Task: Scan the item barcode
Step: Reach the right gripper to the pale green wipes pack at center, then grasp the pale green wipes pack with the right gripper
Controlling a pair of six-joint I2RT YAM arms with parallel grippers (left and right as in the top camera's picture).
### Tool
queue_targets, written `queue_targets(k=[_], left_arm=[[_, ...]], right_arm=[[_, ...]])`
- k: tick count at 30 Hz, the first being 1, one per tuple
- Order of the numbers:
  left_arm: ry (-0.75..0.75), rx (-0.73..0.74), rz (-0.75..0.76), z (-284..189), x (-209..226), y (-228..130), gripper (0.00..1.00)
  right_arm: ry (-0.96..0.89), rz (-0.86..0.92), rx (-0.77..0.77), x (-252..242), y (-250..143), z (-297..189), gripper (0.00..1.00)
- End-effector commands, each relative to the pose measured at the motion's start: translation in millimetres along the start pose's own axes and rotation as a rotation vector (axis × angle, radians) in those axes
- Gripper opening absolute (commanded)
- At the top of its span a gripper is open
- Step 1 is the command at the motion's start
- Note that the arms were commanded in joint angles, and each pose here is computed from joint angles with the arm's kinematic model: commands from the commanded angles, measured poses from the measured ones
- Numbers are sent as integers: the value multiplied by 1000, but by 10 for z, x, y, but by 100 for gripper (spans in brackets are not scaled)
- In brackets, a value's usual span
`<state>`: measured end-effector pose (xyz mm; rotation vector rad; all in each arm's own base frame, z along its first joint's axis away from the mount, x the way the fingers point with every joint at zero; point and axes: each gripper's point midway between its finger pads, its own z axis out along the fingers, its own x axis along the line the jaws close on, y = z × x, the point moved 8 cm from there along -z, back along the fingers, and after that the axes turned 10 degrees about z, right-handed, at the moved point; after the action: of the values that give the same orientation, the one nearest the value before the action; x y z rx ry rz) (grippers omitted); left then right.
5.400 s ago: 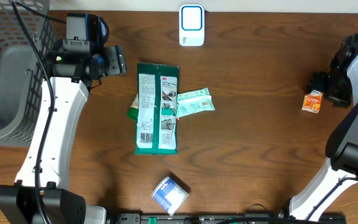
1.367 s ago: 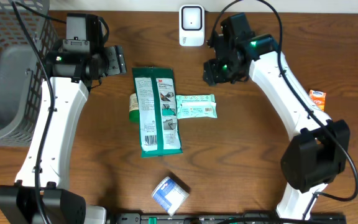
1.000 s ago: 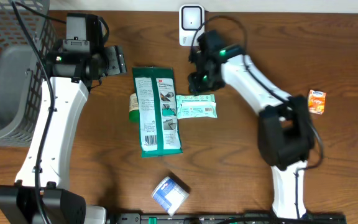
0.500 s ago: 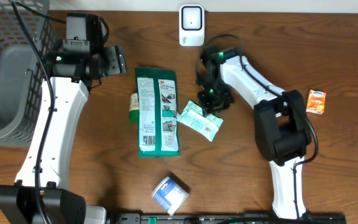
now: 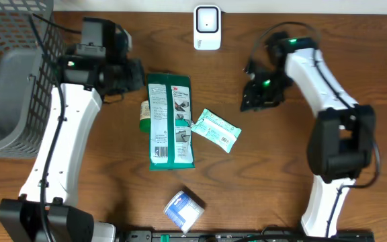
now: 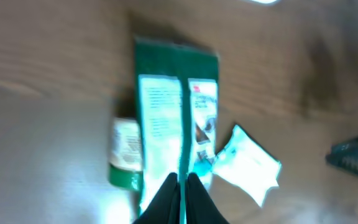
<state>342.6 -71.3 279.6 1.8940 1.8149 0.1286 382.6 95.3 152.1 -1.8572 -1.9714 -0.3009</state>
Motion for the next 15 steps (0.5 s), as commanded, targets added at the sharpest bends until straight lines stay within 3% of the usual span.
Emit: queue_targets(k=[1,10,15], left_arm=[[-45,67,-4,43,-181,-122,7],[-55,300,67,466,-551,-713,7],[-63,349,124,709,-679,-911,7]], right_arm=[[78,-30,-15,-5,-3,-76,51],[110,-73,-42,-52,37,293,54],[123,-100,-40,-93,-27,612,53]])
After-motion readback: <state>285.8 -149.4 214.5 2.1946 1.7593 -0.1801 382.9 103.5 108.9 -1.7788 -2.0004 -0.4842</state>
